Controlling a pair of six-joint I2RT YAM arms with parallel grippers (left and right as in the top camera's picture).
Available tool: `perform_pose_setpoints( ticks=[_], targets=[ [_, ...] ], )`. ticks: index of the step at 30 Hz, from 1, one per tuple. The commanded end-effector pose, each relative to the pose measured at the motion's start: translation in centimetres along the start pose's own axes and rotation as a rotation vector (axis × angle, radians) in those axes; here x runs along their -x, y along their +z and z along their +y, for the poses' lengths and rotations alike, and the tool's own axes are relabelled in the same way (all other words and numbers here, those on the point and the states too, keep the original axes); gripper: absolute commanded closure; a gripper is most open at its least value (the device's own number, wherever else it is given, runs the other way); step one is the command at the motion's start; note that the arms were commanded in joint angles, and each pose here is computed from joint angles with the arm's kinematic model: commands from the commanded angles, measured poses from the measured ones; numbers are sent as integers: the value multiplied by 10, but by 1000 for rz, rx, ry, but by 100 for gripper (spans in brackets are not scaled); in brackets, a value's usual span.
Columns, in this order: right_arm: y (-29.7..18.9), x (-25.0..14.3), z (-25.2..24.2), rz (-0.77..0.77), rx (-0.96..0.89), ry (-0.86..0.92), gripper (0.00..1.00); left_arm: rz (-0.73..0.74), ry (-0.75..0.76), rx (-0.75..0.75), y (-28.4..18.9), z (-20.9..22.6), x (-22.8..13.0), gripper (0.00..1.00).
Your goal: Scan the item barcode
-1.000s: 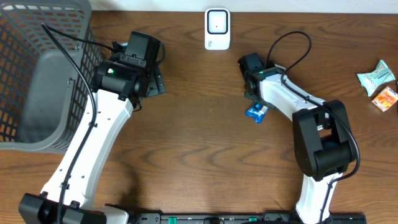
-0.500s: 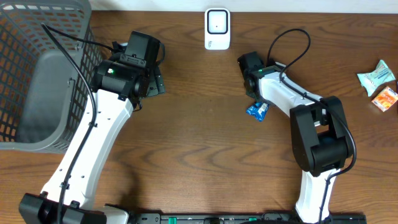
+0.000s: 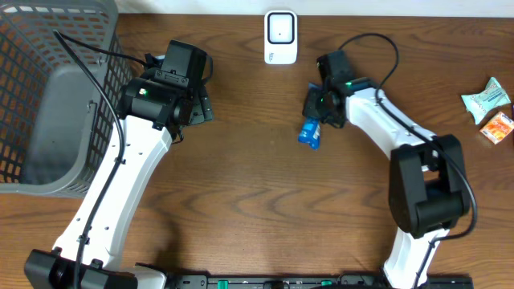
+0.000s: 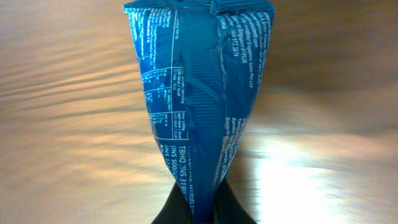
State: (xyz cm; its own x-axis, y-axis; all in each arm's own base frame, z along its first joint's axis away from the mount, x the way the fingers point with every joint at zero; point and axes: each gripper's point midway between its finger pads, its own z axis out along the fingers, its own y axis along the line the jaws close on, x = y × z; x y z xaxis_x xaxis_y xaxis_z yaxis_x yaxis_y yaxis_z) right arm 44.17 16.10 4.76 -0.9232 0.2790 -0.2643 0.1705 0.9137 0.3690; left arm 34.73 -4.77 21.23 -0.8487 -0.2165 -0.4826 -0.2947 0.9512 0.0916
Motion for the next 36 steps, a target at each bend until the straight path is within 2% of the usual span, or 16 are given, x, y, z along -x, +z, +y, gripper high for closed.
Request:
perform_pose_setpoints(
  ticks=[1,6,22,23,26,29,36],
  targets=[
    [-34,2,54,84,382,-68,99,-1,-9,8,0,2,1,2],
    [-47,0,69,150,611,-61,99,-1,-10,8,0,2,1,2],
    [26,-36,39,404,646,201,99,-1,-9,8,0,2,1,2],
    [29,-34,33,403,635,217,97,-1,-9,8,0,2,1,2],
    [39,-27,-3,370,504,296,78,0,-9,8,0,2,0,2],
    [39,-18,-37,317,392,306,66,-1,-9,8,0,2,1,2],
    [-3,4,-83,190,136,250,60,-1,-9,8,0,2,1,2]
  ],
)
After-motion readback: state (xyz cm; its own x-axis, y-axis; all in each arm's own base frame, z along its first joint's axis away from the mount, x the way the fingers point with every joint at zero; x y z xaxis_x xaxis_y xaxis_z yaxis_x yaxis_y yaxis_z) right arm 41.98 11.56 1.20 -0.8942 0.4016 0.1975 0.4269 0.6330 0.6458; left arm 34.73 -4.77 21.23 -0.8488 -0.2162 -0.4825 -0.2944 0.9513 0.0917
